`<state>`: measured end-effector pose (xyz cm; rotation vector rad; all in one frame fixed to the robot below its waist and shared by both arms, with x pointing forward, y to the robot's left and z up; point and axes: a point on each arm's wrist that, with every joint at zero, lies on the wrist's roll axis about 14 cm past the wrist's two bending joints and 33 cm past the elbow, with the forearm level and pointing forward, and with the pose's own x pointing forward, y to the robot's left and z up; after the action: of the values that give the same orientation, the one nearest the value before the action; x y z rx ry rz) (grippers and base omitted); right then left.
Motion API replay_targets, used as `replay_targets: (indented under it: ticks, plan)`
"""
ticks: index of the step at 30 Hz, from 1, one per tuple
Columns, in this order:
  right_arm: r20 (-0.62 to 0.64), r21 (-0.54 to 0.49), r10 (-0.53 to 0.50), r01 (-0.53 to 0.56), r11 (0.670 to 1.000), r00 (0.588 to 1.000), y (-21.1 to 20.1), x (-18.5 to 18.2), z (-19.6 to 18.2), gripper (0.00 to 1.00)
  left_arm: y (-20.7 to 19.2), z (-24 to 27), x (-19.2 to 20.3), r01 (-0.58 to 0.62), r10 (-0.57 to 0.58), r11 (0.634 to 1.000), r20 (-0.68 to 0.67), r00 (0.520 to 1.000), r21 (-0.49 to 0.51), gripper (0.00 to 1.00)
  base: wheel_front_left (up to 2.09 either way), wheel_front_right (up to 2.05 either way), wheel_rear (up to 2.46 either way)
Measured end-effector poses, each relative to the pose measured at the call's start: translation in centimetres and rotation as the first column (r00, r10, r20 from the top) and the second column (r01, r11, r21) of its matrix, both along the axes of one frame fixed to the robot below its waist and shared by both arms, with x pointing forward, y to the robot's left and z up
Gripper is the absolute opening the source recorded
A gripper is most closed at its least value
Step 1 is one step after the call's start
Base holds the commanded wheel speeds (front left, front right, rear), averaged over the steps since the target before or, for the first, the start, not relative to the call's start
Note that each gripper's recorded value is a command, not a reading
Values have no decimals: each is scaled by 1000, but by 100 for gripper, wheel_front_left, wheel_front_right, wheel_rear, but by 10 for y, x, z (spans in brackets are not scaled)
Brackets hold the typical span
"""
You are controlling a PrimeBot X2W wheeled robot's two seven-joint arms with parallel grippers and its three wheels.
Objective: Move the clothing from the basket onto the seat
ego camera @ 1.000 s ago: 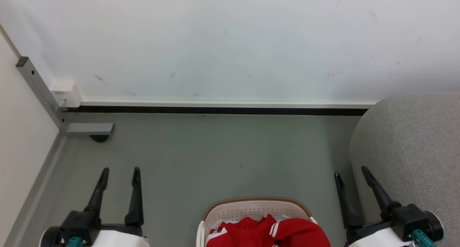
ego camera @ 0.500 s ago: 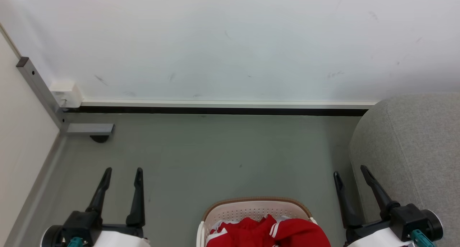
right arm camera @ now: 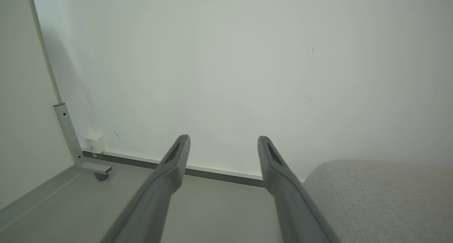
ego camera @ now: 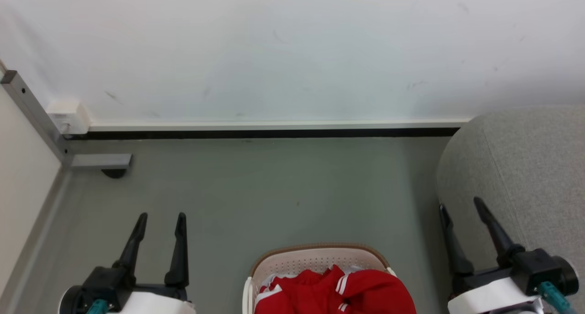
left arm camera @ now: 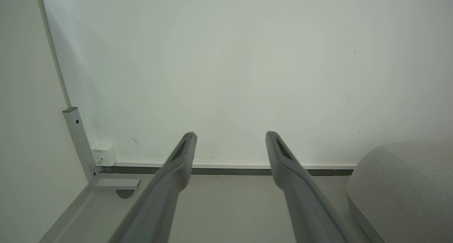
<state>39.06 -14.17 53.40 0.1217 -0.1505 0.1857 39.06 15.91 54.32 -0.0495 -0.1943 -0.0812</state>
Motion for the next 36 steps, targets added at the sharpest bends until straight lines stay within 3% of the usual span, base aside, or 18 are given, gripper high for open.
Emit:
replay_targets:
  ticks: [15,20,24,29,36]
  plan:
    - [-7,-6,-115,115,993,993,-42,39,-8,100,-54,-49,57,167,-173,984,-119,978,-60,100,0,0,0]
    - [-31,-18,-147,147,989,989,-54,56,-23,100,-86,-103,75,264,-274,962,-253,928,-73,100,0,0,0]
    - [-46,-29,-168,167,986,985,-62,68,-33,100,-105,-141,86,338,-335,940,-341,878,-52,100,0,0,0]
    - [-61,-42,-182,180,983,981,-68,83,-46,100,-128,-195,93,445,-399,895,-479,782,-18,100,0,0,0]
    - [-91,-61,-197,192,979,976,-76,98,-67,100,-147,-273,92,613,-419,788,-684,597,53,100,0,0,0]
